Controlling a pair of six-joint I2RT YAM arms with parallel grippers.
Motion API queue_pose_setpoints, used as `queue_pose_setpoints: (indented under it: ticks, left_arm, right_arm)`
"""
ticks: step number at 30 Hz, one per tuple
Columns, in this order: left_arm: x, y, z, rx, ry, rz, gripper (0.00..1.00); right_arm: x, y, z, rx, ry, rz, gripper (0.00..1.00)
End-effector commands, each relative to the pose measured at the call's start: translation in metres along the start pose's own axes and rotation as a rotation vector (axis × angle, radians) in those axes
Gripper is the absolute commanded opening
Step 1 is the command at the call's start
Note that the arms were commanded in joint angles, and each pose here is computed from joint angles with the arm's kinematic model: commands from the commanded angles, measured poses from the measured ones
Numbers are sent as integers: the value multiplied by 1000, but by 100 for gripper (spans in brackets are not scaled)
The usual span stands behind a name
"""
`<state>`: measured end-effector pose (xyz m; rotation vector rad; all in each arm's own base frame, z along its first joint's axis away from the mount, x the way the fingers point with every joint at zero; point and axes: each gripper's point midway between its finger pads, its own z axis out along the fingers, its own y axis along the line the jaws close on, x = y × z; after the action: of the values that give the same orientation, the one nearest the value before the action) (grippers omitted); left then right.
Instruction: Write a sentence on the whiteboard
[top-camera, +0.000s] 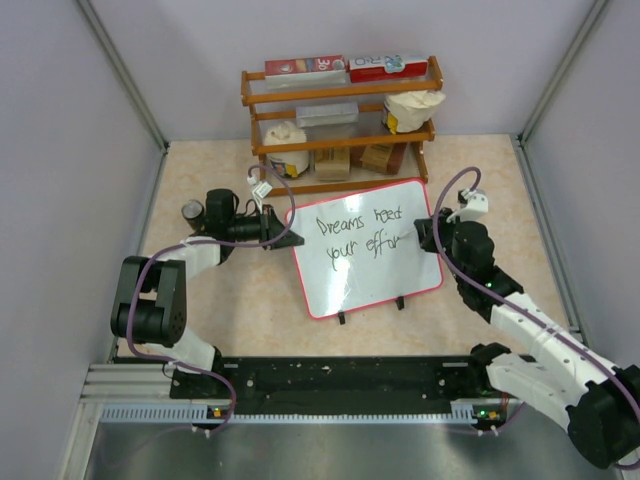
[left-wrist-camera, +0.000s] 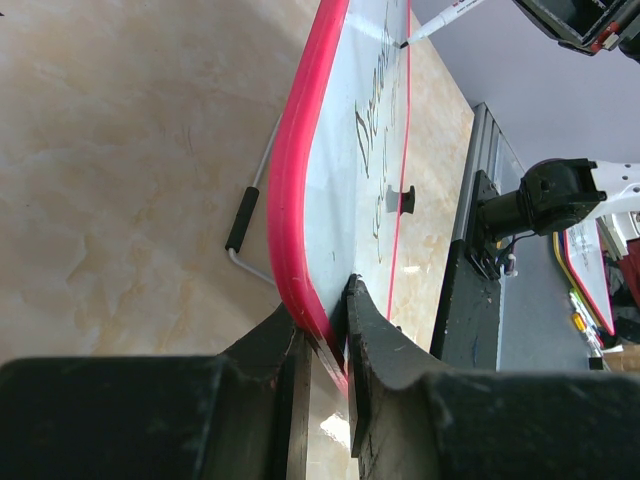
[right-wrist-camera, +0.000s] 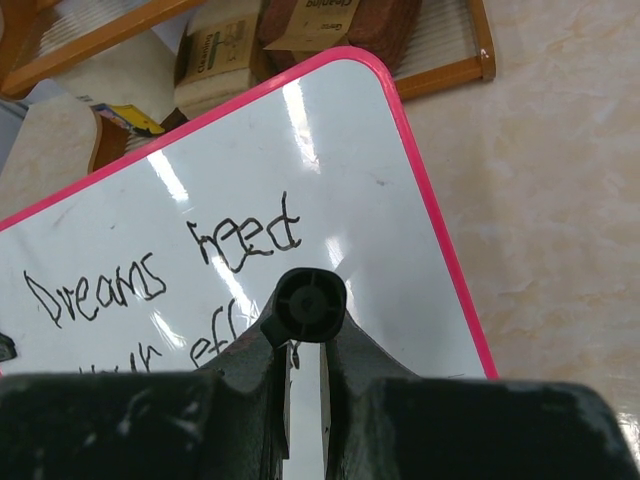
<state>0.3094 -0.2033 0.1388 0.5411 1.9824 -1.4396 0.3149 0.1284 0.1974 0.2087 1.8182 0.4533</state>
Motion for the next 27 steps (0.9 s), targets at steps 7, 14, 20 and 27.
queue_pose_setpoints:
  ticks: [7,14,20,27]
  left_arm:
    - [10,22,3,-96,15,90,0]
    - [10,22,3,-96,15,90,0]
    - [10,22,3,-96,15,90,0]
    - [11,22,3,-97,17,89,0]
  right_arm:
    - [-9,-23,0,97,-36,-14,0]
    - [-14,-31,-4,127,-56,-6,0]
    - [-21,-19,-7,67,-65,10,0]
    - [-42,-1,-12,-1,-113,45,0]
